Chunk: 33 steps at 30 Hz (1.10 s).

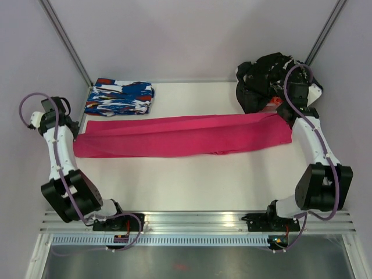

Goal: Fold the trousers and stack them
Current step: Fold the trousers

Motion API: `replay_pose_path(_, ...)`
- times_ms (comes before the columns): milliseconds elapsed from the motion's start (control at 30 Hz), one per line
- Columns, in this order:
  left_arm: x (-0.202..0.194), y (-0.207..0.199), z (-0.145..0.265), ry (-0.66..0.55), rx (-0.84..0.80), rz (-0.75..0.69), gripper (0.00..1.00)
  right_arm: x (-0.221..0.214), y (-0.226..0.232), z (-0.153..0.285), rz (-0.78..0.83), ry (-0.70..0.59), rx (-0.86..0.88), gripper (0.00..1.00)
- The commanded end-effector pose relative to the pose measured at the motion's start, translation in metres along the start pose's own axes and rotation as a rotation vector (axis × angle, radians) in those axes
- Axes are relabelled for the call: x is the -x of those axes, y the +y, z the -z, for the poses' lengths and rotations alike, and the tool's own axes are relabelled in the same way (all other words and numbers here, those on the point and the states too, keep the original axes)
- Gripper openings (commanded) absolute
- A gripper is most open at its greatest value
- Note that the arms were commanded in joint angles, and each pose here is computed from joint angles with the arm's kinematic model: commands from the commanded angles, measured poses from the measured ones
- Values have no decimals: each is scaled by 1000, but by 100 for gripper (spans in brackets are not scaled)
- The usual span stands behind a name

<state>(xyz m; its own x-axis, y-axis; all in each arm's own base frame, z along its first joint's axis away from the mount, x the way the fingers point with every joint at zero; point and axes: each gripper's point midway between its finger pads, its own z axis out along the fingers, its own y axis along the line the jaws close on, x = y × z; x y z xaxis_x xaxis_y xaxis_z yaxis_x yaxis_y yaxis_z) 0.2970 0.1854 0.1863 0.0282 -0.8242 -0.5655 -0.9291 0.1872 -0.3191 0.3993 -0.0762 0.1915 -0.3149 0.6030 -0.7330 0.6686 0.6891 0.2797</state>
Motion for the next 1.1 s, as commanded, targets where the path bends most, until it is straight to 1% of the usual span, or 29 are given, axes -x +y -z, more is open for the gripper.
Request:
replay_pose_path(0,63,-21,-14,-236,37,7,2,54,-6,-20,21,-168,-68,0)
replay_pose_path(67,62,-40,-18,-241,15,-36,2,45,-6,-37,32,-141,-87,0)
replay_pose_path(100,54,-43,-31,-220,40,-67,2,41,-10,-41,32,-123,-113,0)
replay_pose_path(133,50,-52,-29,-225,47,-96,2,37,-15,-52,25,-110,-157,0)
replay_pose_path(200,37,-58,-41,-211,82,-144,2,29,-23,-59,38,-80,-202,0)
replay_pose_path(233,36,-62,-42,-215,84,-155,2,22,-25,-66,46,-64,-220,0)
replay_pose_path(300,26,-67,-56,-198,95,-184,2,16,-32,-73,56,-58,-253,0)
replay_pose_path(400,23,-73,-66,-186,111,-205,2,10,-43,-80,76,-43,-306,0)
replay_pose_path(500,20,-81,-82,-186,136,-239,2,11,-41,-88,103,-44,-305,0)
replay_pose_path(600,21,-81,-87,-194,153,-252,2,18,-37,-88,121,-35,-305,0)
replay_pose_path(667,24,-80,-83,-203,157,-256,2,21,-34,-81,124,-33,-291,0)
replay_pose_path(700,26,-78,-80,-209,162,-264,2,26,-33,-70,118,-44,-273,0)
replay_pose_path(767,35,-80,-65,-229,135,-257,2,31,-34,-55,105,-58,-258,0)
replay_pose_path(800,36,-80,-59,-226,122,-268,2,37,-37,-36,93,-83,-241,0)
replay_pose_path(833,44,-82,-43,-243,91,-254,2,49,-39,-14,76,-123,-226,0)
replay_pose_path(867,47,-82,-34,-249,73,-251,2,51,-41,-2,70,-136,-219,0)
replay_pose_path(933,48,-80,-21,-251,40,-260,2,44,-53,15,71,-134,-219,0)
replay_pose_path(967,55,-78,-3,-274,10,-241,2,48,-59,36,57,-159,-213,0)
replay_pose_path(1033,51,-68,6,-269,0,-246,2,33,-79,50,64,-137,-250,0)
replay_pose_path(1067,49,-58,16,-271,-7,-242,2,35,-84,66,46,-162,-243,0)
